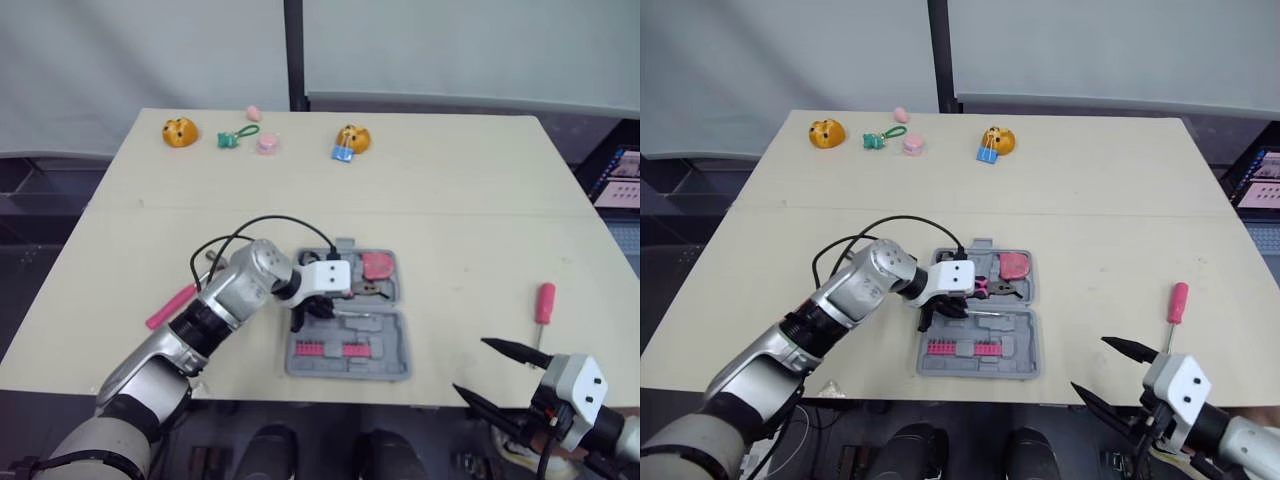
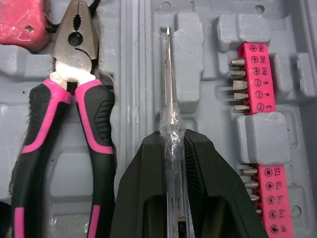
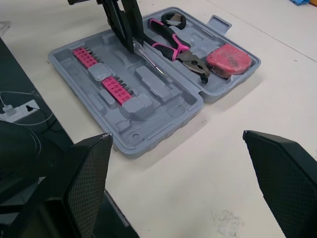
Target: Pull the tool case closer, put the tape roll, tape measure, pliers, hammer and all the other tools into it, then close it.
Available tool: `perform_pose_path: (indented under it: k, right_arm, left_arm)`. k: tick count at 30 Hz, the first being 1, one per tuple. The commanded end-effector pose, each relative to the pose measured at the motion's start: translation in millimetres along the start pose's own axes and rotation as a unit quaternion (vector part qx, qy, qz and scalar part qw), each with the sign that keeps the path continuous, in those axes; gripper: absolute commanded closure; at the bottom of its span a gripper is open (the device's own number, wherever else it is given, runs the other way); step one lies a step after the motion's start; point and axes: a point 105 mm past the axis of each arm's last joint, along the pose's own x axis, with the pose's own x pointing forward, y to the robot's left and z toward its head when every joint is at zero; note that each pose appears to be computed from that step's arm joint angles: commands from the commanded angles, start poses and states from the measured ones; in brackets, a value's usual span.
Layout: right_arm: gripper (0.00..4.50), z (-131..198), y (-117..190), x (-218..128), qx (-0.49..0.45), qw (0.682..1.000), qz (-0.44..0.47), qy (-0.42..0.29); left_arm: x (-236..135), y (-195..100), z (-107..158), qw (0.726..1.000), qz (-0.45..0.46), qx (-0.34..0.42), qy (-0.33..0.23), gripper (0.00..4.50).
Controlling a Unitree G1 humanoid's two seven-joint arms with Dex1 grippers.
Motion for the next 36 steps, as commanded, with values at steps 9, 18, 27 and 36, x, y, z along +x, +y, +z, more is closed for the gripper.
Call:
perform_pose_path:
  k: [9, 18, 27, 36]
  right_arm:
    - [0.00, 9.2, -1.5, -5.6, -0.015, 1.000, -0.019, -0.006]
    - [0.00, 9.4, -1.2, -5.7, -0.013, 1.000, -0.021, -0.005]
    - [0.00, 9.4, -1.7, -5.3, -0.011, 1.000, -0.020, -0.005]
    - [0.00, 10.1, -2.8, -3.5, -0.011, 1.000, -0.018, -0.006]
  left_arm:
    - [7.3, 5.5, 5.0, 1.000, 0.012, 0.004, -0.007, 4.47]
    - [8.5, 5.9, 6.0, 1.000, 0.012, 0.006, -0.008, 4.47]
    - [2.9, 11.2, 8.3, 1.000, 0.021, 0.009, -0.009, 4.47]
    - [-6.0, 15.2, 12.3, 0.999, 0.032, 0.016, -0.008, 4.47]
